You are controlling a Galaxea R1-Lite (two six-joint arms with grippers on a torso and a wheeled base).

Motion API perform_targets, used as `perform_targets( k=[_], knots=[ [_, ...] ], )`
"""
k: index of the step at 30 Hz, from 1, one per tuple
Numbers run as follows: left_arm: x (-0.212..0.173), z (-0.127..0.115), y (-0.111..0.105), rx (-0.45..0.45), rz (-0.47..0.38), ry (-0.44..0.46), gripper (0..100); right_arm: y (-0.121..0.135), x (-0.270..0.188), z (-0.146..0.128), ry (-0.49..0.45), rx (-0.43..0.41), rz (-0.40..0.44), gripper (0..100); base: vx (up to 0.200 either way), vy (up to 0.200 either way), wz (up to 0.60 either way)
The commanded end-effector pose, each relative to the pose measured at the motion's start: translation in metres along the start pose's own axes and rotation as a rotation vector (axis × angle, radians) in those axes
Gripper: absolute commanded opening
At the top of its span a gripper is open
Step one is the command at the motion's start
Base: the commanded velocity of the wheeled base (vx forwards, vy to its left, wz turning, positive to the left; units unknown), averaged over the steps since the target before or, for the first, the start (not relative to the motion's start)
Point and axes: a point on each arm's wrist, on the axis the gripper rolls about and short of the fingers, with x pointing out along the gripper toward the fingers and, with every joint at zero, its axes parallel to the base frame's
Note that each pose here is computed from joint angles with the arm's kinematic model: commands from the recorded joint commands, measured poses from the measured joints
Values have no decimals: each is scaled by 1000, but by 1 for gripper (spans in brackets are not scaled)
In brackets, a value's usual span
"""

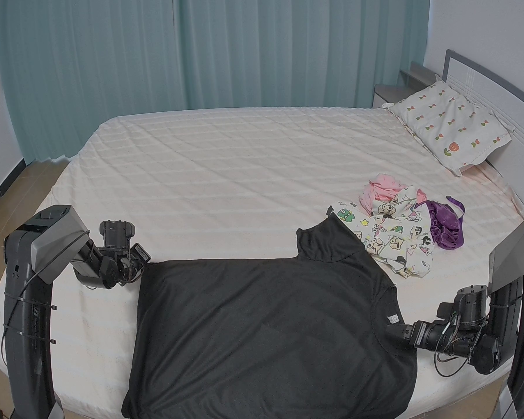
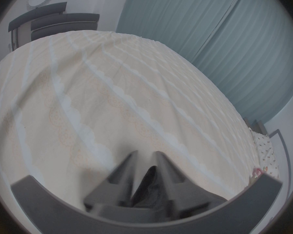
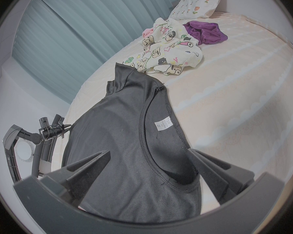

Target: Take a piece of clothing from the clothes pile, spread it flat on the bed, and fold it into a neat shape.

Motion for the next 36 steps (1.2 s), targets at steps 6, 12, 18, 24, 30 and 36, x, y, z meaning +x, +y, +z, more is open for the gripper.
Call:
perform_targets(
  k=[6, 12, 18, 24, 30, 36],
  knots=[
    [-18, 2, -5, -10, -82, 72, 100, 0, 0, 0, -7, -2, 3, 100, 0, 0, 0],
    [-18, -15, -4, 59, -114, 157, 100, 0, 1, 1, -10, -3, 3, 100, 0, 0, 0],
    [-14, -12, -6, 116, -122, 136, 0, 0, 1, 1, -8, -2, 3, 100, 0, 0, 0],
    [-8, 9, -10, 17, -113, 68, 0, 0, 1, 2, -16, 0, 0, 100, 0, 0, 0],
    [1, 18, -10, 5, -88, 77, 0, -1, 1, 2, -14, 0, -1, 100, 0, 0, 0],
    [10, 23, -15, 1, -102, 56, 0, -1, 2, 1, -11, 0, -1, 100, 0, 0, 0]
  ],
)
